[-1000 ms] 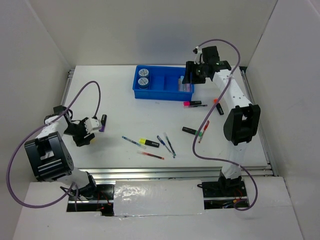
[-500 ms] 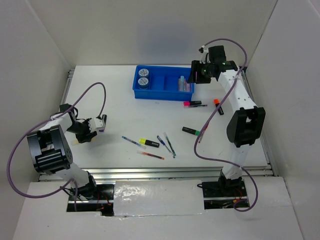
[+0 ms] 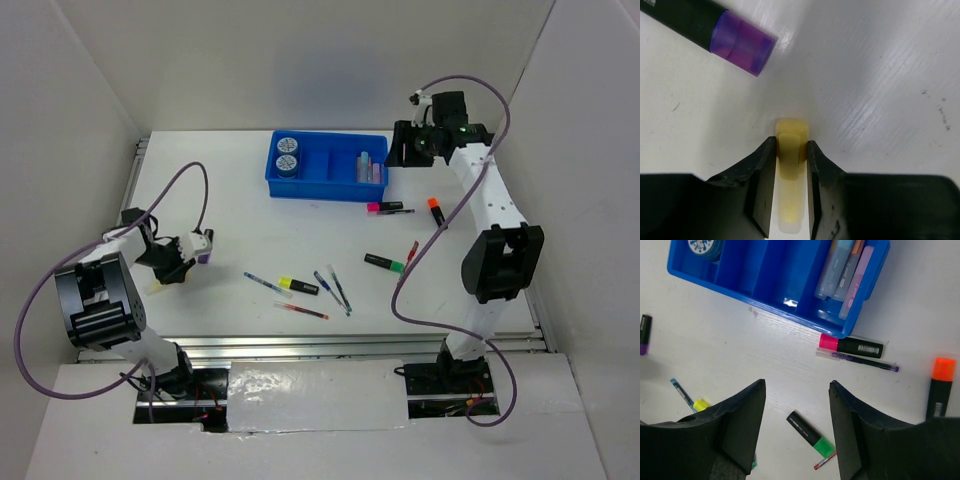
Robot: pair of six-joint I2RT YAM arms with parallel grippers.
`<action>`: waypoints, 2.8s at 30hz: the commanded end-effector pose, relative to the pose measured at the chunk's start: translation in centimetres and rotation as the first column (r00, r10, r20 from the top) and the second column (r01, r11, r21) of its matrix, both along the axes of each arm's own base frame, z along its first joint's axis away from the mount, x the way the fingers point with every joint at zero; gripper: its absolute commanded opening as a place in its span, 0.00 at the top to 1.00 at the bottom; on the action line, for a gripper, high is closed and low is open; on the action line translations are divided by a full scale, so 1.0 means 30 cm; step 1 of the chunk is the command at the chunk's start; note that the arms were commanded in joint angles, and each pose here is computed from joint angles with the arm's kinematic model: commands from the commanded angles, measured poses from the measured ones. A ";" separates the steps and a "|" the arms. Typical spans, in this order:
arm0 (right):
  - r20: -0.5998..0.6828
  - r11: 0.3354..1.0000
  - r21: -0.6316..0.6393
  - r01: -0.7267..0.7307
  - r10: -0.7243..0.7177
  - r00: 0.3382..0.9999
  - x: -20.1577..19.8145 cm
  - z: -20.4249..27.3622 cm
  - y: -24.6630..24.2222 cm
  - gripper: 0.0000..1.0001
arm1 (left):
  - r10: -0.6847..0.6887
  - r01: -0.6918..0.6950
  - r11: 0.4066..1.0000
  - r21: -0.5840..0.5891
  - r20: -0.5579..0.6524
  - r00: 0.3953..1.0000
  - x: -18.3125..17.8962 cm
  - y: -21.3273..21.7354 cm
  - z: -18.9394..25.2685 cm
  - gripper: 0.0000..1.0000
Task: Sort the stationery into containers
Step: Pick up the pen from the center of the board.
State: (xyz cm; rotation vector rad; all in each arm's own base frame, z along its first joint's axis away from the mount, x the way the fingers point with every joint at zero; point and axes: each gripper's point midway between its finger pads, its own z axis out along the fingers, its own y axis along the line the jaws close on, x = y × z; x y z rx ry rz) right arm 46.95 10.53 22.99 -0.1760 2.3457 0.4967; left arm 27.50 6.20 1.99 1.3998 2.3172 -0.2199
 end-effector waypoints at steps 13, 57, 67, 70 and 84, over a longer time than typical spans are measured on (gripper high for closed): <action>0.373 0.984 0.078 -0.160 0.120 0.920 -0.141 0.427 0.127 0.36 | 0.790 -0.354 0.410 -0.841 0.133 0.599 0.315 -0.267 1.111 1.00; 0.347 0.744 0.182 -0.642 0.562 0.750 -0.444 0.324 1.225 0.52 | 0.692 -0.543 -0.277 -0.792 -0.557 0.459 0.369 -0.495 1.136 1.00; 0.315 0.771 0.165 -0.615 0.550 0.774 -0.424 0.288 1.174 1.00 | 0.695 -0.507 -0.248 -0.825 -0.516 0.501 0.373 -0.502 1.175 0.48; 0.266 0.806 0.212 -0.553 0.497 0.826 -0.375 0.285 1.046 1.00 | 0.761 -0.469 -0.154 -0.870 -0.408 0.505 0.371 -0.464 1.202 0.01; 0.097 0.994 0.029 0.102 -0.104 0.990 0.200 -0.023 0.198 1.00 | 0.926 -0.655 0.308 -0.690 0.061 0.372 0.356 -0.148 0.861 0.01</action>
